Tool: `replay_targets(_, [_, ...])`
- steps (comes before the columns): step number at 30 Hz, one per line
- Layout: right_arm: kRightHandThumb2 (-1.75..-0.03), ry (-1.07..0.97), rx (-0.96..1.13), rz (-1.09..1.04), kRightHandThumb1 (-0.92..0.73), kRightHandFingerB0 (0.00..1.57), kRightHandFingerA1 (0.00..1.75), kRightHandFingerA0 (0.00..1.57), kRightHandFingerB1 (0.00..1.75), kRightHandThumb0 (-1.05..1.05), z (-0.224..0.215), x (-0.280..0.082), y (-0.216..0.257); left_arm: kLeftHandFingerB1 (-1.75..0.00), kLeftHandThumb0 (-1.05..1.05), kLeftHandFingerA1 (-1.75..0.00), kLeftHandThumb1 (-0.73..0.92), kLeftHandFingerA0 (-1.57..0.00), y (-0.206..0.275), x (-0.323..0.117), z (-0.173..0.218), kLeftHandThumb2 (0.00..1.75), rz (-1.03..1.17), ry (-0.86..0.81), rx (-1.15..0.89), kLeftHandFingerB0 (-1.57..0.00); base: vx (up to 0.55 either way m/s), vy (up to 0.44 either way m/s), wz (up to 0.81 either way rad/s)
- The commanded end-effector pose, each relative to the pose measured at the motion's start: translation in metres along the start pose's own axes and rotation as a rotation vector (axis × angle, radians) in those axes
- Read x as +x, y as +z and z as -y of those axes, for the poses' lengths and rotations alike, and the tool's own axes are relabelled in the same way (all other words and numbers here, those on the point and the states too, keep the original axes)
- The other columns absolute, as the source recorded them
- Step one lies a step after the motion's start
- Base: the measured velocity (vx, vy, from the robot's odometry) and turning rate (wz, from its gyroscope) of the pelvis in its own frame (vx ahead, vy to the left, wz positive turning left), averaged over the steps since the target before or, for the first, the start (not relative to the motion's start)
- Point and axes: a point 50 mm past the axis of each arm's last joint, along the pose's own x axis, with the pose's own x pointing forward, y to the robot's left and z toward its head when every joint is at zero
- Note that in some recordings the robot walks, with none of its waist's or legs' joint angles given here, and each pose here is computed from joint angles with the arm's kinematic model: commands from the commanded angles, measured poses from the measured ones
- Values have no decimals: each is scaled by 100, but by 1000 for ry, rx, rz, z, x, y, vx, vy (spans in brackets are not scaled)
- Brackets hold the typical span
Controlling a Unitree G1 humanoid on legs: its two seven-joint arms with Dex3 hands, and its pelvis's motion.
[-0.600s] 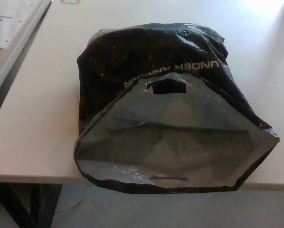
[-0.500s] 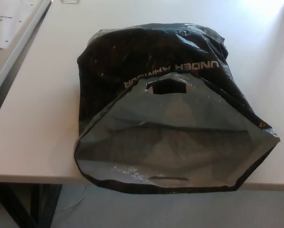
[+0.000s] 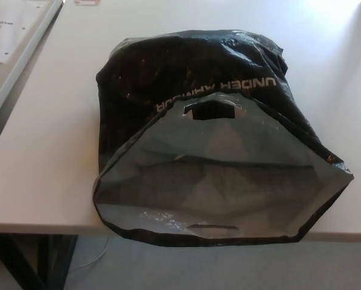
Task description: A plastic bag is kept infront of the robot in the middle of the desk and the robot uses both its hands to grab it from the top and lifts it up and then releases it.
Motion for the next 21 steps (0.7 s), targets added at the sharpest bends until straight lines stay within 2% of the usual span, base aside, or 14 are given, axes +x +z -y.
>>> replay_targets(1, [-71,-147,-115,493,-39,13,43,29,35,-64,53,14,84,-26,-19,-30,49,-25,74,0,-32,55,639,206,64,-12,0,0,0])
replay_targets(5, [-72,-209,-142,612,-40,9,43,28,31,-65,67,29,106,-26,-20,-30,47,-19,97,20,-32,55,669,203,30,-12,0,0,0])
replay_targets(6, [-56,-225,-176,626,-47,10,33,32,24,-65,70,32,112,-26,-20,-31,47,-20,104,23,-32,55,691,202,28,-11,0,0,0])
replay_targets(7, [-77,-235,-180,642,-41,5,42,23,27,-68,71,34,116,-26,-20,-32,46,-21,108,25,-33,54,703,204,37,-11,0,0,0])
replay_targets(9, [-75,-262,-184,660,-41,9,43,29,28,-70,76,40,125,-27,-19,-31,46,-20,121,31,-33,54,728,206,47,-13,0,0,0])
replay_targets(10, [-56,-266,-184,660,-46,11,33,34,24,-67,78,41,127,-27,-17,-31,46,-21,124,32,-32,54,738,206,44,-13,0,0,0])
replay_targets(14, [-56,-298,-184,700,-45,11,33,32,25,-68,86,47,137,-27,-20,-31,46,-21,141,43,-32,55,814,199,33,-12,0,0,0])
replay_targets(15, [-76,-312,-198,706,-39,4,42,23,29,-67,89,49,141,-28,-24,-39,47,-15,149,49,-34,55,840,213,59,-9,0,0,0])
replay_targets(16, [-76,-311,-198,707,-40,4,41,22,28,-68,89,49,142,-32,-22,-43,47,-13,151,50,-35,54,846,215,62,-8,0,0,0])
replay_targets(17, [-76,-308,-193,708,-40,4,41,22,29,-67,89,51,144,-51,-19,-53,48,-5,154,51,-36,91,852,216,64,-1,0,0,0])
replay_targets(18, [-76,-309,-190,709,-40,4,41,22,29,-67,90,52,145,-51,-19,-53,48,-5,156,52,-36,91,854,217,67,-1,0,0,0])
replay_targets(19, [-74,-310,-184,706,-40,9,42,27,31,-69,90,53,146,-38,-26,-50,46,-13,159,55,-38,53,875,228,88,-5,0,0,0])
replay_targets(20, [-74,-310,-183,705,-40,9,42,27,31,-69,91,54,146,-50,-23,-55,34,-9,161,57,-38,79,881,229,88,0,0,0,0])
replay_targets(21, [-74,-311,-182,708,-41,10,42,28,33,-70,92,55,147,-45,-24,-56,46,-14,162,59,-38,53,882,230,91,-4,0,0,0])
